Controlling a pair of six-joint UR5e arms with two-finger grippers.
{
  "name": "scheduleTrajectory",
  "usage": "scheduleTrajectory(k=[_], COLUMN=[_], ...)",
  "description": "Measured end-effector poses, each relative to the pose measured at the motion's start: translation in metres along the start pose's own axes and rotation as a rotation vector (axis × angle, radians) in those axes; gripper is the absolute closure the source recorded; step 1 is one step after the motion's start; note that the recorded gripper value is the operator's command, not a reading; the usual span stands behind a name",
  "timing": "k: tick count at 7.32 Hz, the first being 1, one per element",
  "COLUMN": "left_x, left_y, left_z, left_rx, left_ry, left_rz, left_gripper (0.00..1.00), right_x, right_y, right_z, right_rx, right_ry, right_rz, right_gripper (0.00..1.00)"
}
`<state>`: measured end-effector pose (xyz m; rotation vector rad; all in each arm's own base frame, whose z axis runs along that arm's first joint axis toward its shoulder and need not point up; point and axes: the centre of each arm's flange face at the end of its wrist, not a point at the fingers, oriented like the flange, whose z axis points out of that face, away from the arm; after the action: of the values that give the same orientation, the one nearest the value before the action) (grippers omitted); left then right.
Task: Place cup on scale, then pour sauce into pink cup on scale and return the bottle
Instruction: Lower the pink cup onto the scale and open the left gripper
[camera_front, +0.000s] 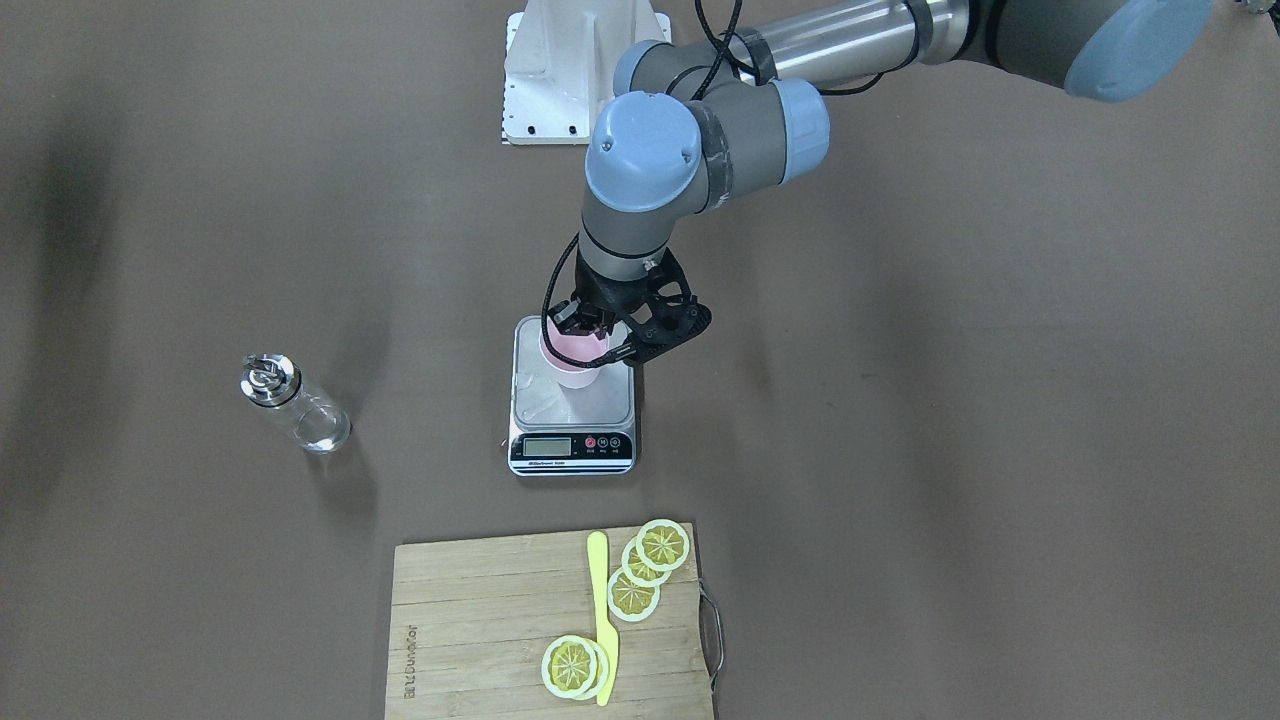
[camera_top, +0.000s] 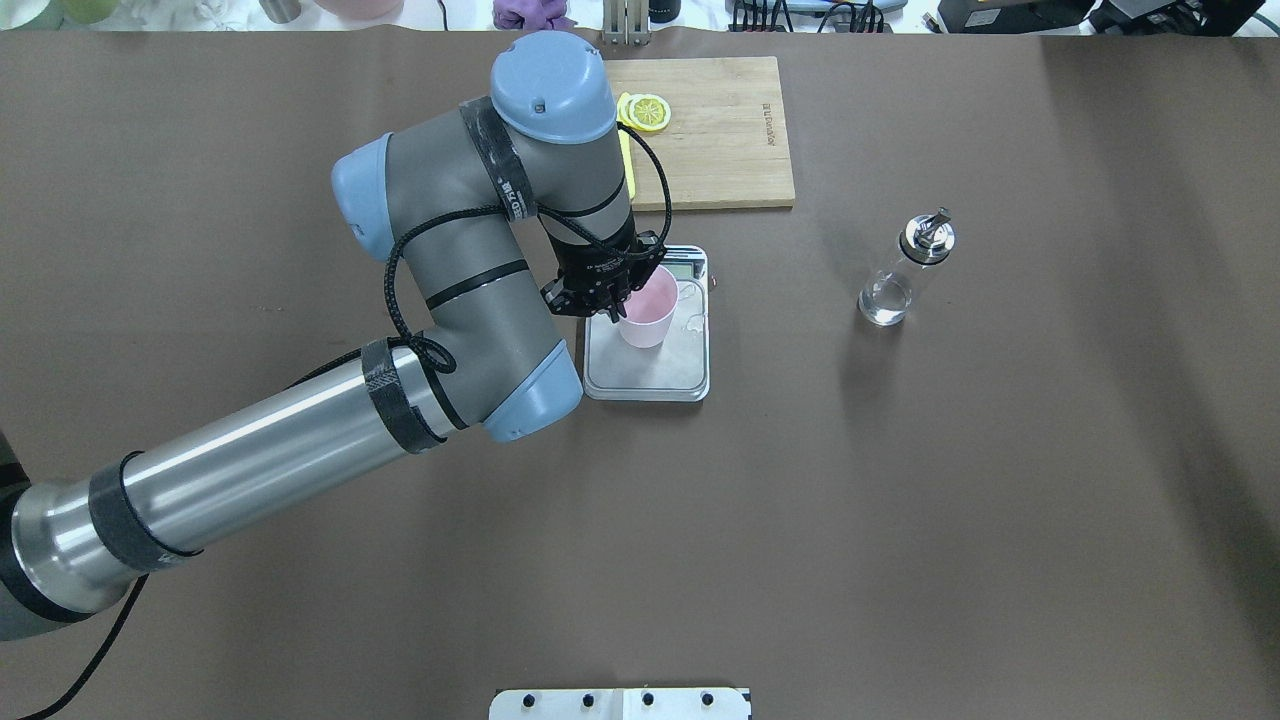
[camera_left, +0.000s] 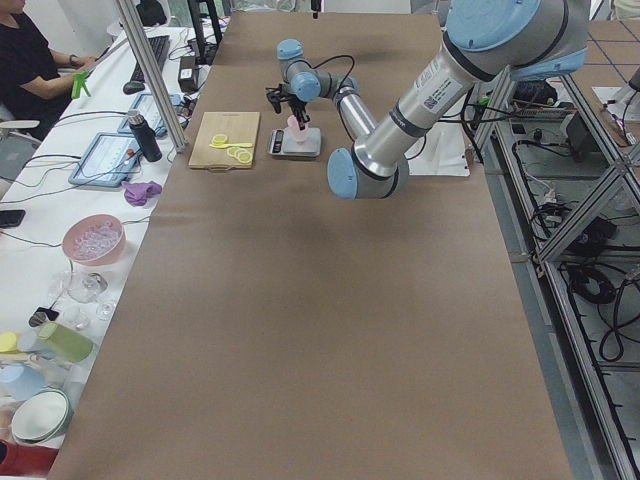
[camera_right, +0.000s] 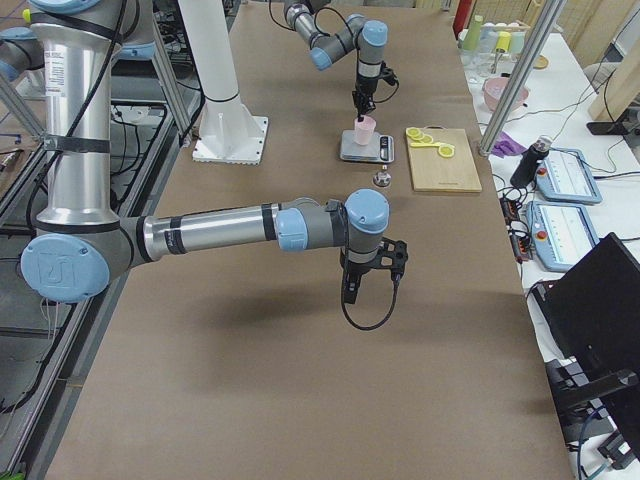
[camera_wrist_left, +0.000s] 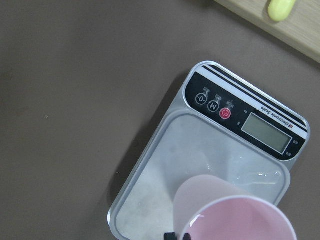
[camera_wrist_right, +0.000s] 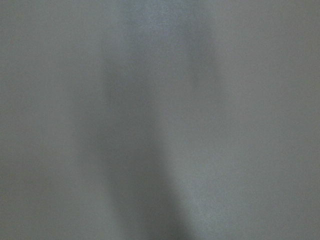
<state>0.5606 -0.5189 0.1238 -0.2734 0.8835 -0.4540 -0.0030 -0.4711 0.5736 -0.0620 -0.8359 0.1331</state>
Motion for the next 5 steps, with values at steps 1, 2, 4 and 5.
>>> scheduleTrajectory(k=[1, 2, 4, 5], left_x=[-0.001, -0.002, -0.008, -0.017], left_y=[0.000, -0.001, 0.001, 0.001], left_z=[0.001, 0.002, -0.008, -0.017], left_rx=[0.000, 0.000, 0.006, 0.008], left_ry=[0.000, 0.004, 0.030, 0.047], left_rz=[0.004, 0.014, 0.034, 0.040], left_gripper=[0.03, 0.03, 0.03, 0.03], right_x=[0.000, -0.001, -0.003, -0.008], right_y=[0.000, 0.000, 0.000, 0.001], right_z=[0.000, 0.000, -0.003, -0.006], right_rx=[0.001, 0.001, 0.005, 0.010], right_ry=[0.000, 0.000, -0.003, -0.012], right_rz=[-0.001, -0.001, -0.006, -0.015], right_gripper=[0.00, 0.00, 0.00, 0.00])
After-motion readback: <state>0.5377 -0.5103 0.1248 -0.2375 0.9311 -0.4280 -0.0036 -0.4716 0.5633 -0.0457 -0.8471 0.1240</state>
